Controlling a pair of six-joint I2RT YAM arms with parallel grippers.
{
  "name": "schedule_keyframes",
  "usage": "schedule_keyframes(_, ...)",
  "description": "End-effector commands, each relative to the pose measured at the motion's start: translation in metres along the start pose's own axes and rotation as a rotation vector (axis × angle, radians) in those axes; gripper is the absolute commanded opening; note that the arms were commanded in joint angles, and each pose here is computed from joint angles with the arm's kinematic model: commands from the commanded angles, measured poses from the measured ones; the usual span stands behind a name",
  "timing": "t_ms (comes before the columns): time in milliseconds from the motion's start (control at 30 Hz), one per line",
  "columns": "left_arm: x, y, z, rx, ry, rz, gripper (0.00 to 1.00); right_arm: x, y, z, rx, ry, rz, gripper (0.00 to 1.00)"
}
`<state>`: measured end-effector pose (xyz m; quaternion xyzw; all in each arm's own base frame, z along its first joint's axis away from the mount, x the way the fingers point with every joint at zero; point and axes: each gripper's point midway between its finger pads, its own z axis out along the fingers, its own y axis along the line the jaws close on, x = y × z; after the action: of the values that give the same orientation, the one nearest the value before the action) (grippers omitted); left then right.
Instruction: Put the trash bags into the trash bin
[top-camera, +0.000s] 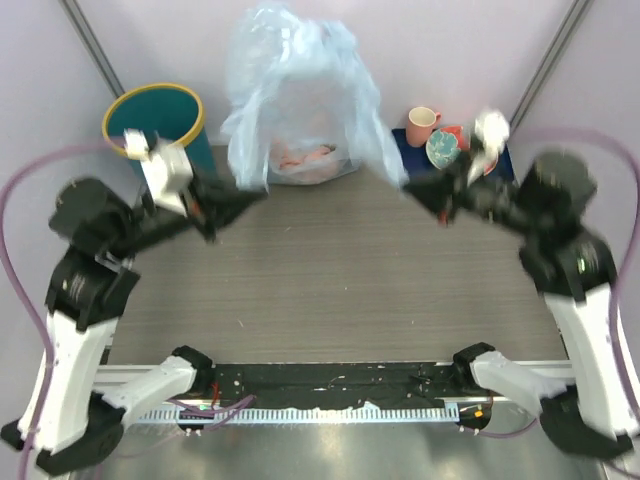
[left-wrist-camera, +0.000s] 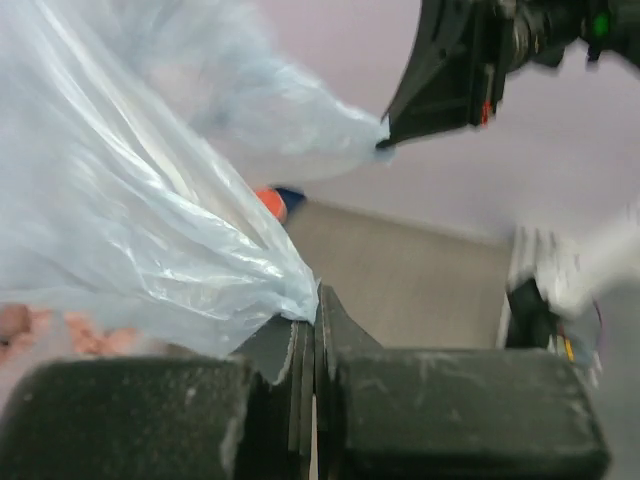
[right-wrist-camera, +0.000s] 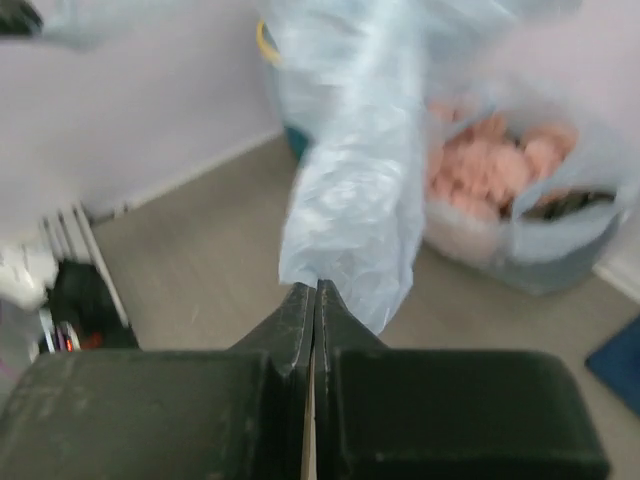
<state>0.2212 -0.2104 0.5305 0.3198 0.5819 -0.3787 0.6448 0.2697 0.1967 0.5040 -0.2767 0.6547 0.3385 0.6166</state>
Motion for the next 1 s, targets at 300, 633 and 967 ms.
schedule_keyframes(300, 0.206, -0.054, -0.029, 0.358, 0.69, -0.218, 0.0, 0.143, 0.02, -0.035, -0.08, 0.434, 0.067, 0.01)
schedule_keyframes(633, -0.066, 0.02, 0.029, 0.092, -0.168, -0.126, 0.0, -0.144, 0.025, -0.042, 0.005, -0.32, -0.137, 0.01)
schedule_keyframes(967, 0.345, -0.066, -0.094, 0.433, 1.147, -0.117, 0.0, 0.295, -0.004, -0.068, 0.009, 0.767, 0.028, 0.01)
